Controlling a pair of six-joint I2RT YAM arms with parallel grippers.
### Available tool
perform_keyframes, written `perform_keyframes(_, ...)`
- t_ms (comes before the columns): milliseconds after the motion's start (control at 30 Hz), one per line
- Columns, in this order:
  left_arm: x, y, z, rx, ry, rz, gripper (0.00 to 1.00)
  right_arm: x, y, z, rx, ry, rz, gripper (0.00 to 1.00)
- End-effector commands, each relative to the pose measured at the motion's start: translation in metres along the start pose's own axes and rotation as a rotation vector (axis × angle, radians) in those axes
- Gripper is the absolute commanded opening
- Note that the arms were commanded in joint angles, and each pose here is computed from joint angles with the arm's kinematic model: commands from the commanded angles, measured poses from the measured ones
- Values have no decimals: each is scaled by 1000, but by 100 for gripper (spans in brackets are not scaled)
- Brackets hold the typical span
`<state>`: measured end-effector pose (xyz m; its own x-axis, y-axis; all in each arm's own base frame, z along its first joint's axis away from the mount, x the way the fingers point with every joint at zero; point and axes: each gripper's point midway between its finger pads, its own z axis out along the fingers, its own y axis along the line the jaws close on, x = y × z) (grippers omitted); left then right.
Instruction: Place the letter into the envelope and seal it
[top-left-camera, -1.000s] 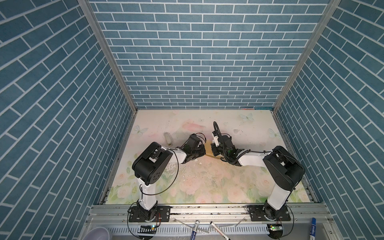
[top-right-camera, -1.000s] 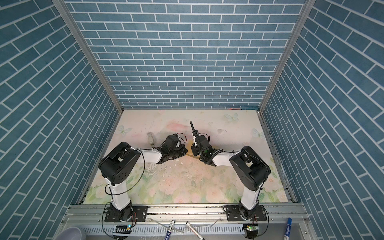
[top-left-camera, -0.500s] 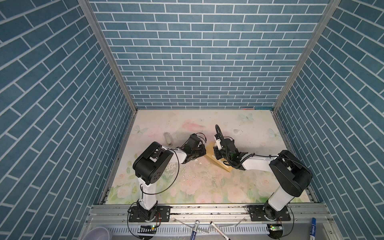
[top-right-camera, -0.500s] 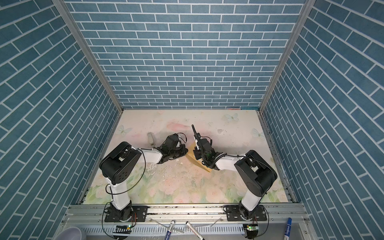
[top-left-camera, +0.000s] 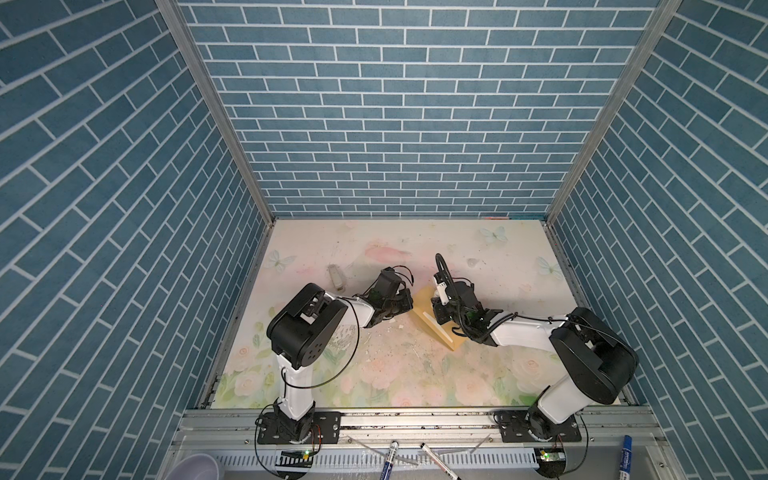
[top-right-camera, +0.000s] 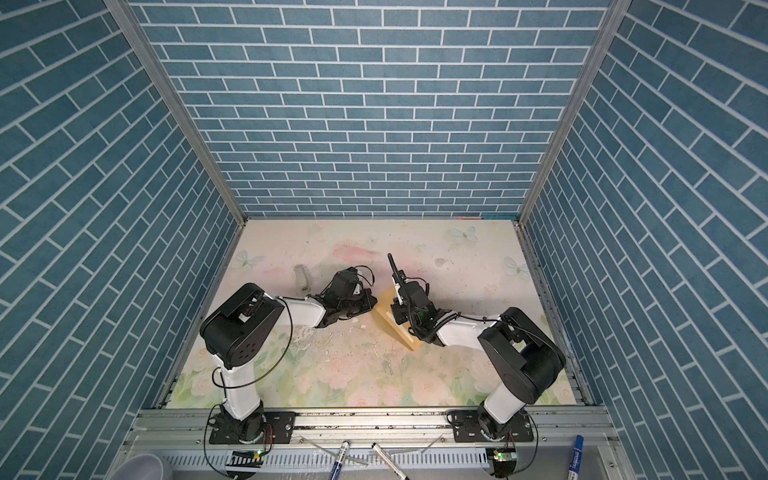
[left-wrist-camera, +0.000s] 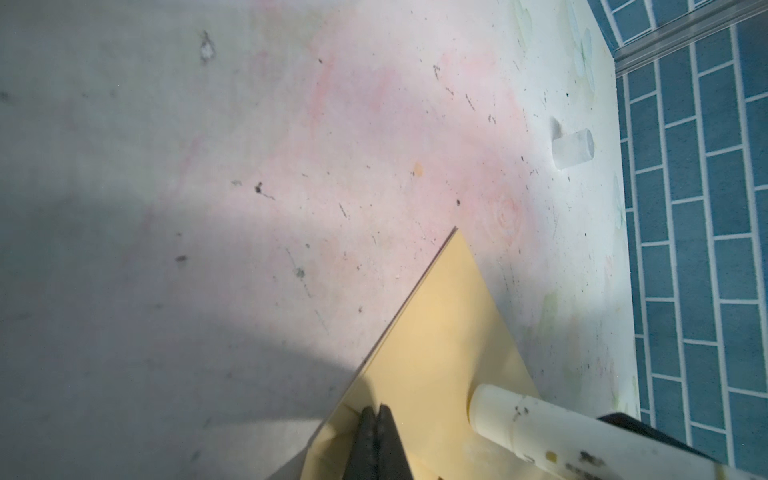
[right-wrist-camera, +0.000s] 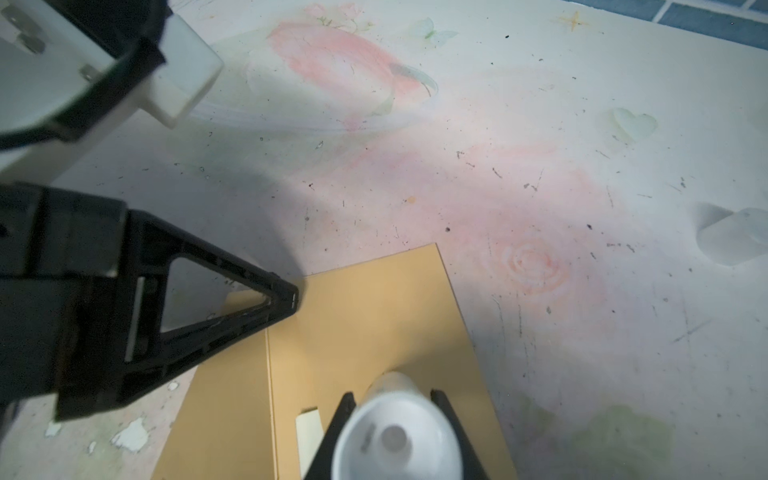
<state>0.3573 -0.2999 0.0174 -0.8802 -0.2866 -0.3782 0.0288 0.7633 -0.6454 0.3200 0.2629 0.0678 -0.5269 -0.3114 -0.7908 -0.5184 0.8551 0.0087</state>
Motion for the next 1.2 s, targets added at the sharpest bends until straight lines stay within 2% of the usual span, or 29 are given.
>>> perform_keyframes(0,67,89,1,-294,202,-57,0,56,-18,-7,72,184,-19,0)
perform_keyframes(333,67,88,0,-293,199,-57,0,66,-13,-13,41,227,-13,0)
perform_keyframes(567,62,83,-2,-288,188,-50,0,58,-11,-12,34,212,-20,0)
perform_keyframes(933,59,78,-2,-279,183,-45,0,-3,-10,-32,12,51,3,0)
perform_keyframes(1167,49,67,-3,-263,162,-36,0,-25,-16,-43,-4,-7,23,0)
